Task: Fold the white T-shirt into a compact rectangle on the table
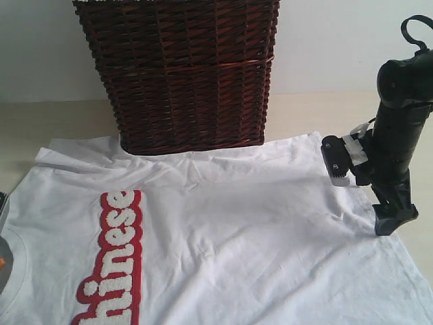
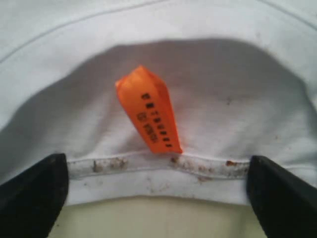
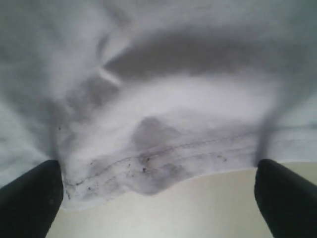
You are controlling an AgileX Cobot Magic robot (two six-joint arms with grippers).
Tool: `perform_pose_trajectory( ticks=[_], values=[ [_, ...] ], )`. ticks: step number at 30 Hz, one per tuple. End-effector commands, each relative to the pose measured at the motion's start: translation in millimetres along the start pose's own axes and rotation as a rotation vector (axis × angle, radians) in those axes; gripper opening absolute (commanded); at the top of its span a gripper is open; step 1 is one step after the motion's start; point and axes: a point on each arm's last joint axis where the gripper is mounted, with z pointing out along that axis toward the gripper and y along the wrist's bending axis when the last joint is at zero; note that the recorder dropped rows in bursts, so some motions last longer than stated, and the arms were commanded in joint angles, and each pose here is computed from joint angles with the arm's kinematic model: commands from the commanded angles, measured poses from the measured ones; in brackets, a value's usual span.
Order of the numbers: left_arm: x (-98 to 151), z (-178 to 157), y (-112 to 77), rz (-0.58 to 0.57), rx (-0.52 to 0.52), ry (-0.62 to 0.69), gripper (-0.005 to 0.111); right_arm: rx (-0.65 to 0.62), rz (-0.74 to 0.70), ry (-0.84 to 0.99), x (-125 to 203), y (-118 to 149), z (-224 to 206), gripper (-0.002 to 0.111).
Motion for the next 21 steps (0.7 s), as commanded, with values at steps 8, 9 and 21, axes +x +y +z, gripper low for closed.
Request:
perform_pose_trajectory(
  ticks=[8, 9, 21],
  values=[
    [4, 7, 6.9, 0.06, -0.065, 0.035, 0.093, -0.02, -0.039, 0.002, -1, -3, 14, 0.105],
    [4, 7, 6.9, 0.06, -0.065, 0.035, 0.093, -0.02, -0.039, 0.002, -1, -3, 14, 0.105],
    [4, 7, 6.9, 0.06, -0.065, 0.035, 0.093, -0.032, -0.031, 0.002, -2, -2, 15, 0.105]
  ],
)
